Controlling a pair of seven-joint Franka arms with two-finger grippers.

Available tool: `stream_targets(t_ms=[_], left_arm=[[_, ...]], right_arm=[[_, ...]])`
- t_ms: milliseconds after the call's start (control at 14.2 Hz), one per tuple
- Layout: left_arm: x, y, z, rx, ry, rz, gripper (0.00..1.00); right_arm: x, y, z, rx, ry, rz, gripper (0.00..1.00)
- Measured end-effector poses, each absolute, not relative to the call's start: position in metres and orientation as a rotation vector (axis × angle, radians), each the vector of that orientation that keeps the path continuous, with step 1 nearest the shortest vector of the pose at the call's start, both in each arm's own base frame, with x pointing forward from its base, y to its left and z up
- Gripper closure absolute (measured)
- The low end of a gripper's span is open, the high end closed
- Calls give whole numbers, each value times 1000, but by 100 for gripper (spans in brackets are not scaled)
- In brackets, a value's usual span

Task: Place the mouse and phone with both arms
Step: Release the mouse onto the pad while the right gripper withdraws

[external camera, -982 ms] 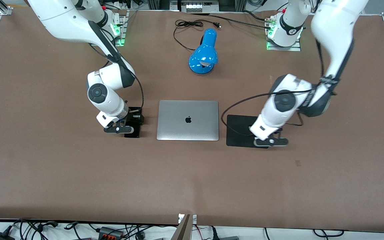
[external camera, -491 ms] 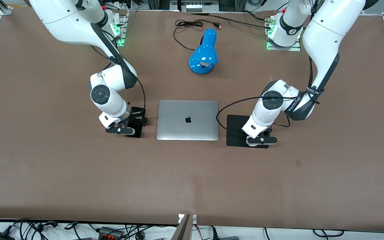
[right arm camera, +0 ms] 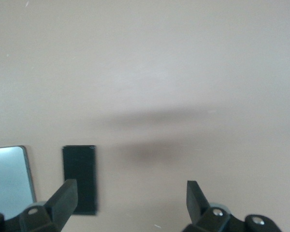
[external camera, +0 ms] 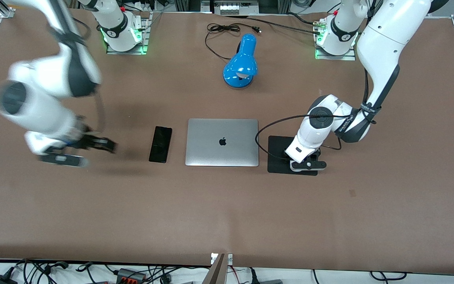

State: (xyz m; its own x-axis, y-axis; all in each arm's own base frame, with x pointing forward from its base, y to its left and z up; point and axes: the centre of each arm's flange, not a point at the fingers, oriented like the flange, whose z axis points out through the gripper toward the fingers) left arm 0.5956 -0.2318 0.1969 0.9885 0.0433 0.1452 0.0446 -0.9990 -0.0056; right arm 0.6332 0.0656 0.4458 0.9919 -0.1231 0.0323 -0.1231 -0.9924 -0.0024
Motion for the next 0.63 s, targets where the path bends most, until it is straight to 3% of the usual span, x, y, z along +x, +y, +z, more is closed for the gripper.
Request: stream_targets(t_ms=[70, 421, 632], left_arm=[[603, -229, 216, -3114, -74, -270, 0], [622, -195, 345, -2882, 30, -184, 0], [621, -174, 416, -2872, 53, -29, 0]], right_arm=[[632, 41, 470, -3141, 217, -61, 0], [604, -25, 567, -3154, 360, -7, 0], [592, -21, 588, -3163, 313, 15, 0]])
